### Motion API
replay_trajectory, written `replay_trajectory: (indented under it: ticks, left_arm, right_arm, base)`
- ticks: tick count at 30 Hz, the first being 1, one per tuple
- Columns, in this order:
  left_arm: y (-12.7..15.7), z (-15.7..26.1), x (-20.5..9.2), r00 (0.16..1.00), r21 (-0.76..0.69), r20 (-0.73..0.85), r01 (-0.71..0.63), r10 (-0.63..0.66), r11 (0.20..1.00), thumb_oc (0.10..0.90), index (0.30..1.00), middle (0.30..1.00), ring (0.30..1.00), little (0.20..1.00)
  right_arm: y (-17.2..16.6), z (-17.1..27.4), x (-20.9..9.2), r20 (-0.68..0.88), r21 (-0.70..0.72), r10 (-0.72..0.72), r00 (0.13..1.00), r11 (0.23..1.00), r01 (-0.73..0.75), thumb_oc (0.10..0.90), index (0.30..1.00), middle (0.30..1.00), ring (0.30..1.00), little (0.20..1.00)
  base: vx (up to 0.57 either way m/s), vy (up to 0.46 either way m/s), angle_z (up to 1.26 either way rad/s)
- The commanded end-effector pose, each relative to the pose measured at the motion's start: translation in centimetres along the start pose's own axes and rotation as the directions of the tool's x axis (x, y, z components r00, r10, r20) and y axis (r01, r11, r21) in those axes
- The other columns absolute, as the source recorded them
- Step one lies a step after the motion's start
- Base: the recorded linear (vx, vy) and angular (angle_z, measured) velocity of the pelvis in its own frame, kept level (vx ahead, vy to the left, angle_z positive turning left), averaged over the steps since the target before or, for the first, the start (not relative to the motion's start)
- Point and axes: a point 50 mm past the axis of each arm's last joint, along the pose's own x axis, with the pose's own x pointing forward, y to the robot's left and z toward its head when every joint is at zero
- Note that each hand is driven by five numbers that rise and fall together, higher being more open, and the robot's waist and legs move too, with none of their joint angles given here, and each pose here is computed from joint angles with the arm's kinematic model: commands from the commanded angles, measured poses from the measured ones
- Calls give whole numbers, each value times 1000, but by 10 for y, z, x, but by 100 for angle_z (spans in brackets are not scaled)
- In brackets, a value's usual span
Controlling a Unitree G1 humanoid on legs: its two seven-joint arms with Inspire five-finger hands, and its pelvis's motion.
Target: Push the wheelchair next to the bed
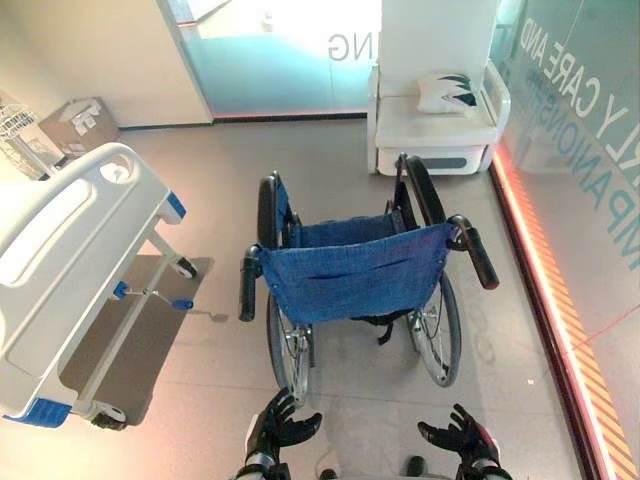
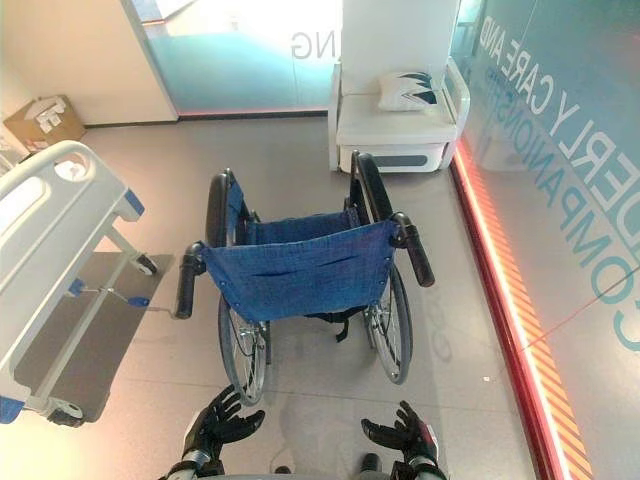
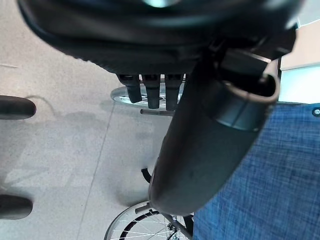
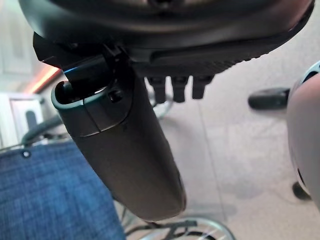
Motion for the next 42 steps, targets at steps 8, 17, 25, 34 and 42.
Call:
replay_trajectory:
  ticks: [8, 17, 25, 34, 42]
  left_arm:
    - [-4, 28, 10, 991, 5, 128, 28, -28, 1000, 800, 900, 900, 900, 900]
    - [-6, 24, 12, 993, 12, 77, 86, -87, 996, 800, 900, 900, 900, 900]
    - [32, 55, 16, 981, -211, 177, -44, 83, 976, 800, 900, 900, 900, 900]
    - [92, 136, 13, 841, -281, 412, -248, 350, 927, 800, 900, 900, 900, 900]
    - [115, 218, 0, 680, -304, 620, -251, 391, 919, 800, 900, 900, 900, 900]
  right_arm:
    - [23, 25, 10, 86, 32, 93, 992, 995, -96, 800, 900, 900, 900, 900]
    - [23, 23, 12, 44, 2, 125, 991, 992, -125, 800, 900, 900, 900, 900]
    - [-2, 74, 18, 232, 122, 21, 972, 991, -51, 800, 900, 900, 900, 900]
    - [-79, 192, 6, 551, 182, -137, 823, 982, 42, 800, 900, 900, 900, 900]
    - [-95, 283, -26, 751, 198, -212, 625, 976, 94, 800, 900, 900, 900, 900]
  base:
    - [1, -18, 1]
    - [-2, -5, 3]
    - [21, -43, 2]
    - [35, -18, 3]
    - [1, 4, 0]
